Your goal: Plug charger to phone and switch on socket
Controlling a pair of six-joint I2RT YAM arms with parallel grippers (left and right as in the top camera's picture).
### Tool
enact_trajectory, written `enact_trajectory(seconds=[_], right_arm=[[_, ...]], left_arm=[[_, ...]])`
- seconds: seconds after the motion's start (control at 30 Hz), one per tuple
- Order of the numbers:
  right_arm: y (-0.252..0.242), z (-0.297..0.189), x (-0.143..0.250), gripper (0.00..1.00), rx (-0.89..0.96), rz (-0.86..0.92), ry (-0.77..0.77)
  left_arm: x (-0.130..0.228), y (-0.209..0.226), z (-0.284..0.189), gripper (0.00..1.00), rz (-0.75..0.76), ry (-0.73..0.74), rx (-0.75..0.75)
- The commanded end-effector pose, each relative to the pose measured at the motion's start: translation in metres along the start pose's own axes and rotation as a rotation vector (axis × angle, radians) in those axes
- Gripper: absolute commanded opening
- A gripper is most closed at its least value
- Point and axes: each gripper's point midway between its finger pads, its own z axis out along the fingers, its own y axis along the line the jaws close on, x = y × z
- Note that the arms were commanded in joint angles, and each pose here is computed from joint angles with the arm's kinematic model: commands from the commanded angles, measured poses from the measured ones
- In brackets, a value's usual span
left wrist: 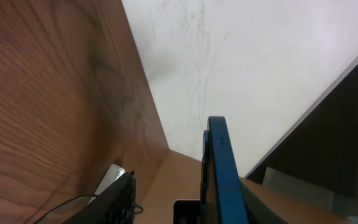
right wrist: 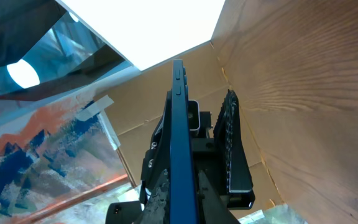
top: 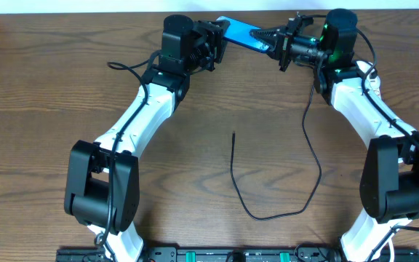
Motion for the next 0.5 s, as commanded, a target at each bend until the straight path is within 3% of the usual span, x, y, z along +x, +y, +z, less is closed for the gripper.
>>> enact_trajectory(seconds=[0.0,0.17,0.23,0.37,0.47], right_arm=[[0.01,0.005,0.015,0.01,-0.009,-0.049,0.046],[0.008,0.01,0.022,0.01,-0.003,-0.05,0.066],[0.007,0.011,0.024,0.01,0.0,-0.053,0.069],[0.006,0.014,0.026,0.01,0.002,-0.068,0.075],[0.006,0.014,0.026,0.01,0.003,-0.068,0.076]], left_arm=[[-0.002,-0.017,-0.009,0.43,-0.011,-0.024,0.036],[-0.004,-0.017,-0.009,0.41,-0.011,-0.039,0.038],[-0.005,-0.017,-0.009,0.34,-0.011,-0.043,0.038],[-0.005,-0.017,-0.009,0.08,-0.011,-0.043,0.038],[-0.005,-0.017,-0.009,0.07,-0.011,-0.043,0.038]])
